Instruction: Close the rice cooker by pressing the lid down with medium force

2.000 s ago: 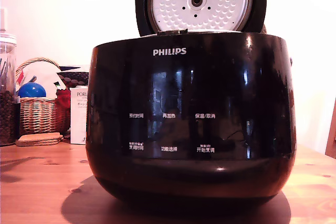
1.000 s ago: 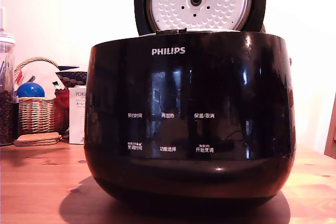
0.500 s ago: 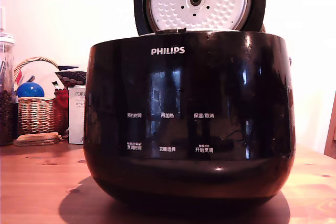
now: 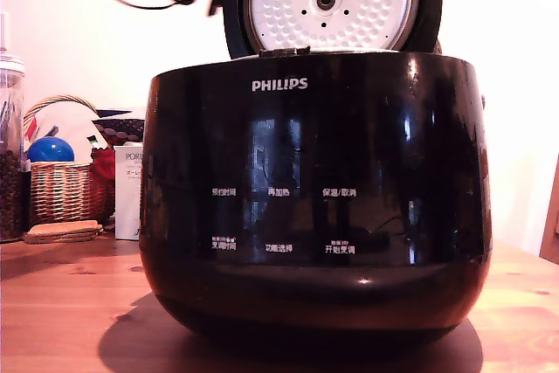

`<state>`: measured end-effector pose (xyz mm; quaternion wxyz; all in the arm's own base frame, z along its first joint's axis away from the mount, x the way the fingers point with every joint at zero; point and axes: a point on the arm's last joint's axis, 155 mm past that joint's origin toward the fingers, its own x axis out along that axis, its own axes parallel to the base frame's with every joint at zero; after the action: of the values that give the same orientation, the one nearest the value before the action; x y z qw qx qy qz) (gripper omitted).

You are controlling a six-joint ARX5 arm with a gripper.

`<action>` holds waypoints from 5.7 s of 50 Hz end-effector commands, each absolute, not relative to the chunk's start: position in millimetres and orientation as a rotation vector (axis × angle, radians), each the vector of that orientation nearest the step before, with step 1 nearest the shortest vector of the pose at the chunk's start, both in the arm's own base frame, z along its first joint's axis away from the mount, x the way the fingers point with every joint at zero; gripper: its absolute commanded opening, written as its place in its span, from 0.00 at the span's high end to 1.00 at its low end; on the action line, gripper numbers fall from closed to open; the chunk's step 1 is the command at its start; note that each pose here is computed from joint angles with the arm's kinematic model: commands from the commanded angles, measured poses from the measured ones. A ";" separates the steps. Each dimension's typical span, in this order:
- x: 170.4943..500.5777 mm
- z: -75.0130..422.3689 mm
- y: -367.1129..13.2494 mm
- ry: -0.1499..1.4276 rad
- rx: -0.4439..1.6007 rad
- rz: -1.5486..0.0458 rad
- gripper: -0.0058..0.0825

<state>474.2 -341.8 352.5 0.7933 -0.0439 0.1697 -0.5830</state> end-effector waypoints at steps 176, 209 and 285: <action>306.0 248.8 -320.2 0.440 -0.167 -0.877 0.96; 288.6 213.0 -313.5 0.319 -0.077 -0.773 0.96; 254.3 115.0 -298.1 0.339 0.112 -0.774 0.96</action>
<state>268.8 -308.6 222.1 0.9250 -0.0166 0.0363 -0.3779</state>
